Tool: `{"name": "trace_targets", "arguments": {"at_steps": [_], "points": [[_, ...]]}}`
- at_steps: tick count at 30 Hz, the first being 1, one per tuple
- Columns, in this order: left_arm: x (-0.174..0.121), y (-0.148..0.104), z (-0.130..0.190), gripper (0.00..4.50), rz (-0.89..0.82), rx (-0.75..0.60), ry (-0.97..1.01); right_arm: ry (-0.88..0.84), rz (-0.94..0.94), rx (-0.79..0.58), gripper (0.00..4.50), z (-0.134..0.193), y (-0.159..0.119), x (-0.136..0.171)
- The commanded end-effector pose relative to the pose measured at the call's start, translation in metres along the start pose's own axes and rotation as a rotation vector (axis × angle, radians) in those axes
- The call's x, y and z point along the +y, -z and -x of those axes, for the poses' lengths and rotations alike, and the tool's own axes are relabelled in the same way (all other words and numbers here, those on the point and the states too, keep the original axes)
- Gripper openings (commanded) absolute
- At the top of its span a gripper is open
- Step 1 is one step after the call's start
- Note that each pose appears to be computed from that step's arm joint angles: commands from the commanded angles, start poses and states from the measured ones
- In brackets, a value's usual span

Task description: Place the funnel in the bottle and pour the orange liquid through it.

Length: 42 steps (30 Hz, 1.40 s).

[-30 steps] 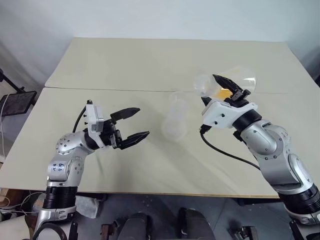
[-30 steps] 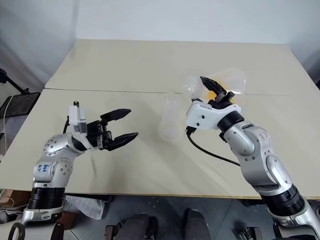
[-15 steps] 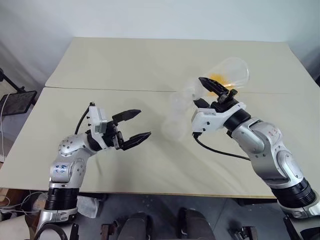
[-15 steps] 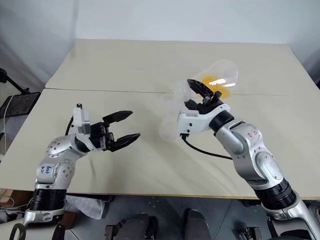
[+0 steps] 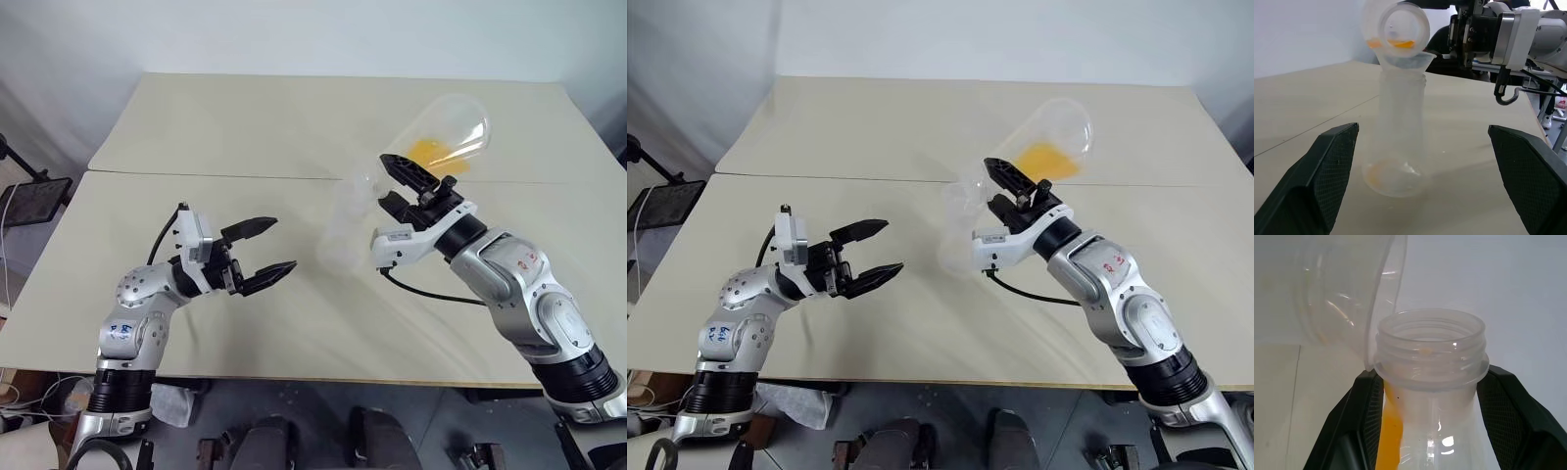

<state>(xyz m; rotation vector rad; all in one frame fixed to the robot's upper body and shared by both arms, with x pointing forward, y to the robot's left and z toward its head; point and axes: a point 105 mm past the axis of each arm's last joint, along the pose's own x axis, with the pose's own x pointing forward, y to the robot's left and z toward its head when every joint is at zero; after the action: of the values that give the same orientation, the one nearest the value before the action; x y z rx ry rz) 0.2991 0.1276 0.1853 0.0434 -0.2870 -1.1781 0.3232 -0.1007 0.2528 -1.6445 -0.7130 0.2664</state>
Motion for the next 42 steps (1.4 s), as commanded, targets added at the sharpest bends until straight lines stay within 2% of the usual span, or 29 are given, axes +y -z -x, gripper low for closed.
{"name": "trace_targets", "arguments": {"at_steps": [1,12,42], "points": [[-0.0033,-0.0085,-0.0017,4.5,-0.041,-0.008,0.017,0.09,0.073,0.012,2.41,0.0013,0.0061,-0.0251],[-0.0028,-0.0096,-0.0034,4.5,-0.044,-0.017,0.011,0.102,0.163,0.017,2.41,0.0014,0.0096,-0.0265],[0.0032,-0.013,-0.0002,4.5,-0.12,-0.024,-0.031,0.142,0.225,-0.005,2.41,0.0016,0.007,-0.0315]]}}
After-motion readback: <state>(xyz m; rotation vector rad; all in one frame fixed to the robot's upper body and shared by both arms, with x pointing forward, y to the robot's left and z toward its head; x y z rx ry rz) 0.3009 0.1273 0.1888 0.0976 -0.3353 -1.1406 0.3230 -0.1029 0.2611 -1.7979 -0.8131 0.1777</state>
